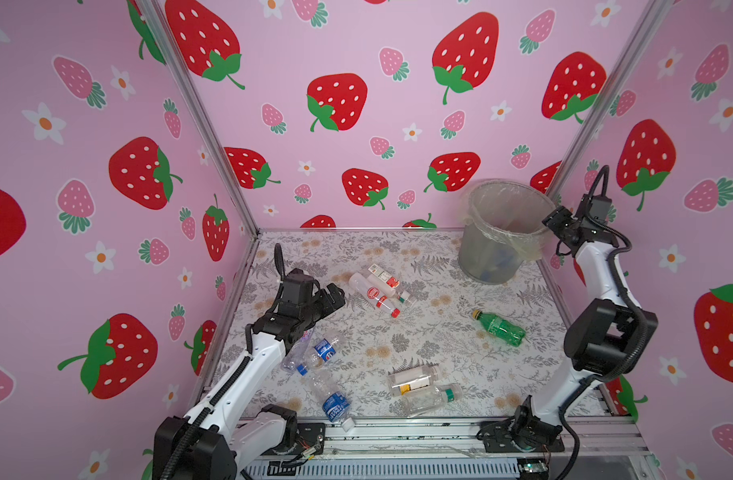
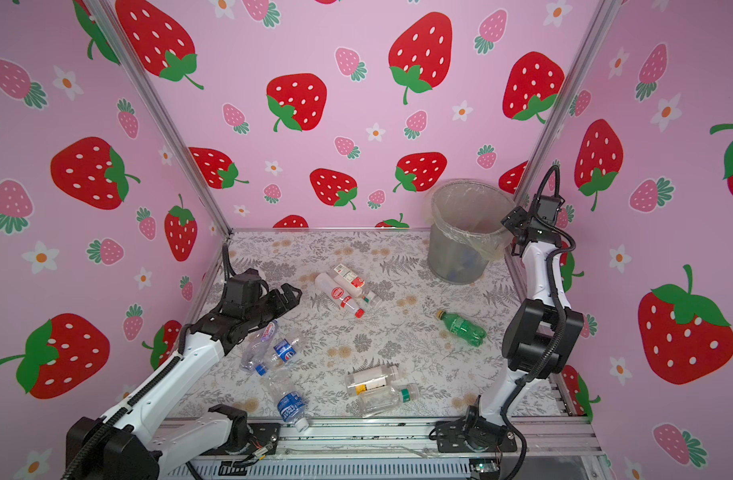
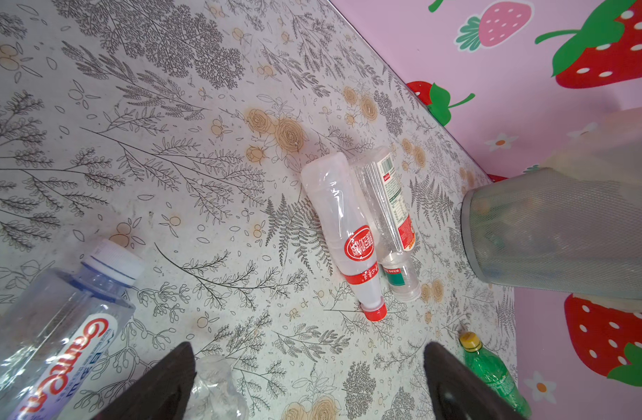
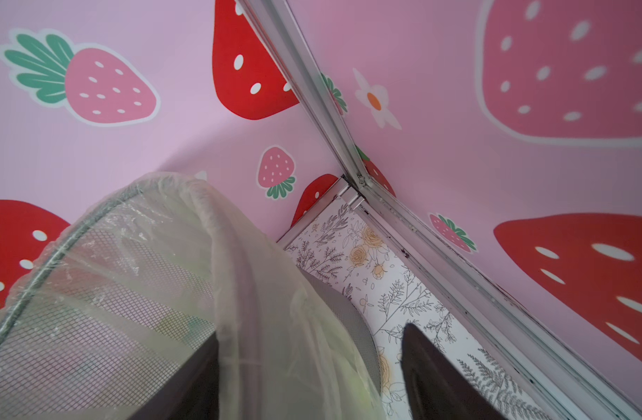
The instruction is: Throw the plastic bottles in the bin
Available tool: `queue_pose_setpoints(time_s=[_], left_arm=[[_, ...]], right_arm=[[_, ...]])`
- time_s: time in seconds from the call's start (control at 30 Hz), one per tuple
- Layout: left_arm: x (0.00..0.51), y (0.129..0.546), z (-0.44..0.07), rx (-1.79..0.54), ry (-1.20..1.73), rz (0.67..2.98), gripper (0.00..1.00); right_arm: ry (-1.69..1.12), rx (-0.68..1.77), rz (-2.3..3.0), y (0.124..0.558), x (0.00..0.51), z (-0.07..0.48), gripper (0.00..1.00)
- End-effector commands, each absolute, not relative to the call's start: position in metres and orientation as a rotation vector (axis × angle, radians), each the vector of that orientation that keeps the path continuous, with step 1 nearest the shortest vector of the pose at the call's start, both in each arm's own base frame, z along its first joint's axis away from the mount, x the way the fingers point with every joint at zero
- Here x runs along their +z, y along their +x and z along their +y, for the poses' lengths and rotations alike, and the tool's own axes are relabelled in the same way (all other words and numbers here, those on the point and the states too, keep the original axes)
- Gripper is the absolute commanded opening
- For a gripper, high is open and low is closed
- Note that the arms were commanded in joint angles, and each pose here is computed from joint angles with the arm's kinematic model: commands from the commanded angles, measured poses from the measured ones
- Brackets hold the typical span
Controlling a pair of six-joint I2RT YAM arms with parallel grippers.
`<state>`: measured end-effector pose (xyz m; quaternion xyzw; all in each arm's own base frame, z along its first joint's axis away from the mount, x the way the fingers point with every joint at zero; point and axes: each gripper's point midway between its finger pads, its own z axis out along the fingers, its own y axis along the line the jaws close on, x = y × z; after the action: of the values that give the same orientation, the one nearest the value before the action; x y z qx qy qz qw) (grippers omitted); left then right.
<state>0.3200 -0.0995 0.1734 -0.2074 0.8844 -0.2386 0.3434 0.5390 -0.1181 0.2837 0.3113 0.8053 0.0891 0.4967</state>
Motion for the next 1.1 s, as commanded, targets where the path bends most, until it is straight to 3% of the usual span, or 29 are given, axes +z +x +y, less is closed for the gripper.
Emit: queue_pose_setpoints(time_s=[0.0,0.13,0.47,1.07], left_arm=[[0.173,0.321,-0.099,-0.604,-0.534,2.294,0.99],[0.173,0.322,-0.099,-0.605,-0.535,2.293,0.99],[0.176,0.318,-0.097,-0.604,-0.538,2.287,0.99],[0.176,0.316,-0.097,-0.607,-0.535,2.281,0.99]], right_arm=[[0.732,0.265,1.929,0.542,0.299,-0.112,0.62],[0.701,0.296,1.933,0.542,0.304,-0.100,0.46],[0.661,0.346,1.990,0.536,0.304,-0.071,0.26],[0.645,0.531,2.063,0.502,0.286,-0.021,0.11]])
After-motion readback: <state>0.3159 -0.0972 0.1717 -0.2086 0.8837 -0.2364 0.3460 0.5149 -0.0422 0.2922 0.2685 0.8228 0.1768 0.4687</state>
